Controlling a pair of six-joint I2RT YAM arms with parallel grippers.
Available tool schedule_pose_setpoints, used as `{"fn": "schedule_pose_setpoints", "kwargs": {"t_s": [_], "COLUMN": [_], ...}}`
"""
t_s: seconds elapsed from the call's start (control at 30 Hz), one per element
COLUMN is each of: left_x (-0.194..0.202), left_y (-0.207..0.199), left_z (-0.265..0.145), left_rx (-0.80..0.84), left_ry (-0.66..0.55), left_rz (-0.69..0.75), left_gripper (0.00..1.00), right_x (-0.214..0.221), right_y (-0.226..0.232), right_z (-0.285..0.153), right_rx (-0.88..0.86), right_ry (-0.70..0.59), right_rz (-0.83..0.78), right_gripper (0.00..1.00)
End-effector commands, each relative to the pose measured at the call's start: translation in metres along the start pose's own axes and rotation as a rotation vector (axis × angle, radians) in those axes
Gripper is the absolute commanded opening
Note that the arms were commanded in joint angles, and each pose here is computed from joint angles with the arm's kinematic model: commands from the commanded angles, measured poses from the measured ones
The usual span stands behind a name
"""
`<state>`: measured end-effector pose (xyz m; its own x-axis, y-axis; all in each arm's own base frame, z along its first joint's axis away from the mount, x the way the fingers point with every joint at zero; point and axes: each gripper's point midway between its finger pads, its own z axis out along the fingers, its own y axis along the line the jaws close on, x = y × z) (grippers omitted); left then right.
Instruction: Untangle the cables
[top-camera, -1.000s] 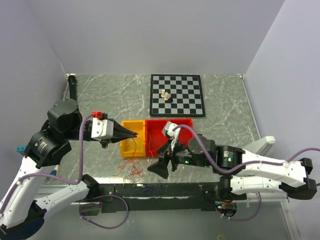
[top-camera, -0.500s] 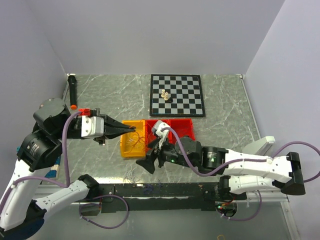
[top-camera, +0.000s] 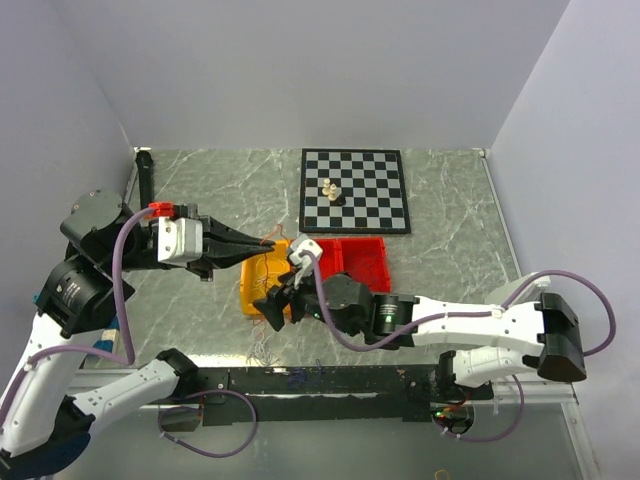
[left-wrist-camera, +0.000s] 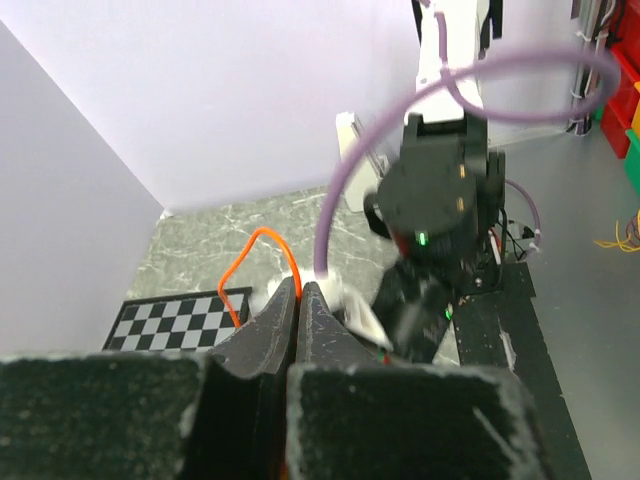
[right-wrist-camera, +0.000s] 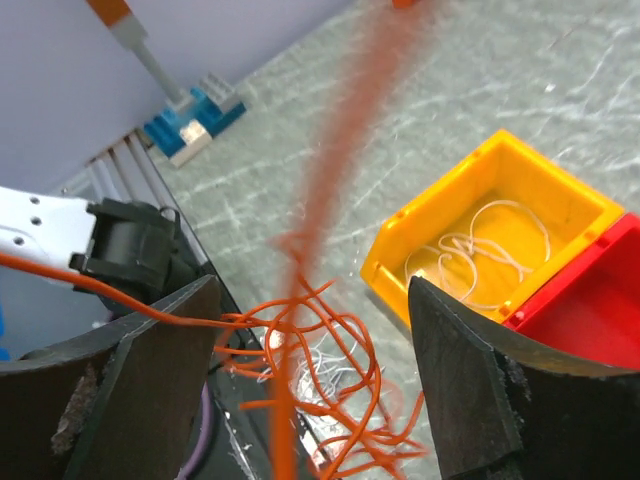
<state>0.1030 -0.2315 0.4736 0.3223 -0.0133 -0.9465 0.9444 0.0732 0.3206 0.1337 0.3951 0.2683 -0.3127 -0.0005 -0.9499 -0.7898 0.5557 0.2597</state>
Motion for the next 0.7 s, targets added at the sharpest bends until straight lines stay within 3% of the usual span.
{"fn": "schedule_pose_setpoints", "kwargs": {"t_s": [0.0, 0.27, 0.5, 0.67], "left_x": [-0.027, -0.054, -0.103, -0.117], "left_y": [0.005, 0.019, 0.055, 0.061], "left_z": [-0.003, -0.006, -0.017, -0.019], "left_rx": [-0.027, -0.088, -0.281, -0.304], "left_ry": [-0.060, -0.106, -0.193, -0.220], "left_rz": [0.042, 0.097, 0.206, 0.233], "left_gripper": [0.01, 0.01, 0.01, 0.01], "right_x": [-0.012, 0.019, 0.085, 0.110], "right_y": [0.012, 0.006, -0.018, -0.039], "right_z": [0.005, 0.009, -0.015, -0.037], "right_rx": [-0.038, -0.040, 0.002, 0.058], "right_ry": [-0.051, 0.034, 0.153, 0.180], "right_rz": [0.067, 0.107, 0.183, 0.226], "right_gripper": [0.79, 0.39, 0.27, 0.08]}}
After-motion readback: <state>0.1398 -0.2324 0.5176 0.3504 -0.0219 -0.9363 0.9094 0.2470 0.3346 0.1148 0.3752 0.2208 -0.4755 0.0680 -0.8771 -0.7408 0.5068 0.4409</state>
